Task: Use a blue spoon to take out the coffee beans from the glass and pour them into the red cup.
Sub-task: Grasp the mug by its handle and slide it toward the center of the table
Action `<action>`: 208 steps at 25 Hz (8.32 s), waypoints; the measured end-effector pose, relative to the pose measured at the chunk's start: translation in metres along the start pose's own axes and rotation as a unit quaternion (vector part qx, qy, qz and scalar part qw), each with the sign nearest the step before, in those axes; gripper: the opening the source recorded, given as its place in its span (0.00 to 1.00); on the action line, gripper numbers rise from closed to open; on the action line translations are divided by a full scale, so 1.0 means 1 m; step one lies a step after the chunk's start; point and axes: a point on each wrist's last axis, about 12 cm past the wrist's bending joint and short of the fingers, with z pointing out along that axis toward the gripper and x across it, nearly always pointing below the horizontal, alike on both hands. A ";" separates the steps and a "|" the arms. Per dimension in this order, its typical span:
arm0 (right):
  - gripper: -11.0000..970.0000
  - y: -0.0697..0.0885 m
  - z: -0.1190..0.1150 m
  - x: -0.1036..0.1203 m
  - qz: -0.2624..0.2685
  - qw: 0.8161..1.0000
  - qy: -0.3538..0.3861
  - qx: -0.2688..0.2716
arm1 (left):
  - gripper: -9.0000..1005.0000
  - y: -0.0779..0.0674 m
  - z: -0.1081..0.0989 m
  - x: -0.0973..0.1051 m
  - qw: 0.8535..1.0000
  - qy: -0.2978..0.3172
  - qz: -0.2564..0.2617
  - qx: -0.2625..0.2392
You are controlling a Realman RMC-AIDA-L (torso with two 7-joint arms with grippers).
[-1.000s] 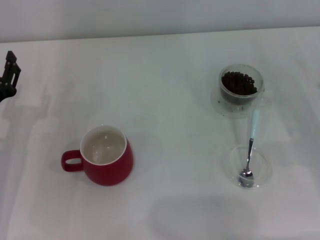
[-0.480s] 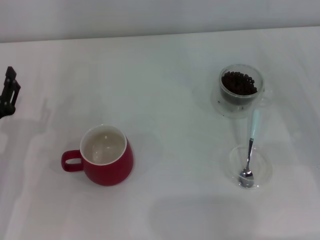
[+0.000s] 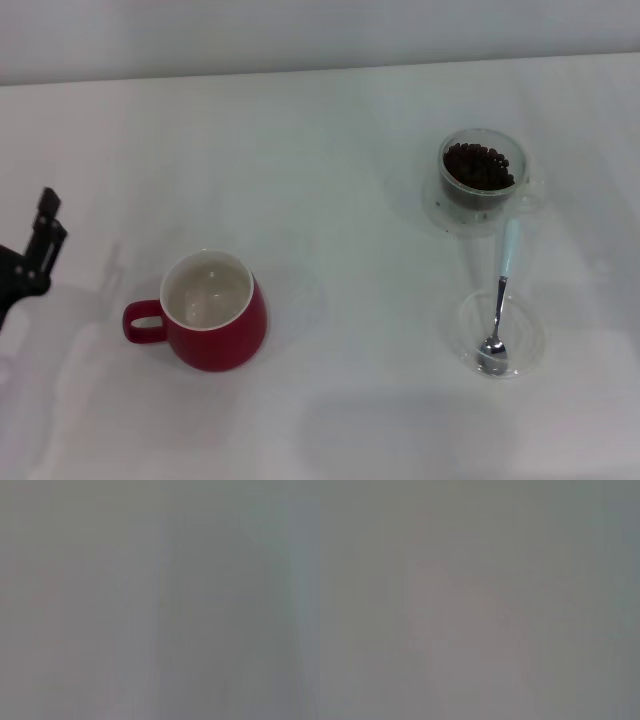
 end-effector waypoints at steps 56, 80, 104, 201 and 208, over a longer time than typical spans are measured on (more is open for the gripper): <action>0.90 -0.021 -0.009 -0.007 -0.007 0.999 -0.025 0.047 | 0.88 -0.045 -0.044 0.033 0.989 0.140 0.006 0.056; 0.90 -0.023 -0.010 -0.007 -0.010 0.998 -0.025 0.048 | 0.85 -0.048 -0.031 0.031 0.989 0.129 0.009 0.076; 0.90 -0.023 -0.011 -0.005 -0.007 0.999 -0.019 0.050 | 0.16 -0.050 -0.017 0.033 0.985 0.138 0.021 0.098; 0.90 -0.011 -0.022 -0.003 0.018 0.998 -0.035 0.042 | 0.53 -0.095 0.030 0.024 0.949 0.103 0.124 0.272; 0.90 -0.012 -0.027 -0.005 0.010 0.998 -0.044 0.035 | 0.53 -0.090 0.024 0.022 0.957 0.095 0.112 0.252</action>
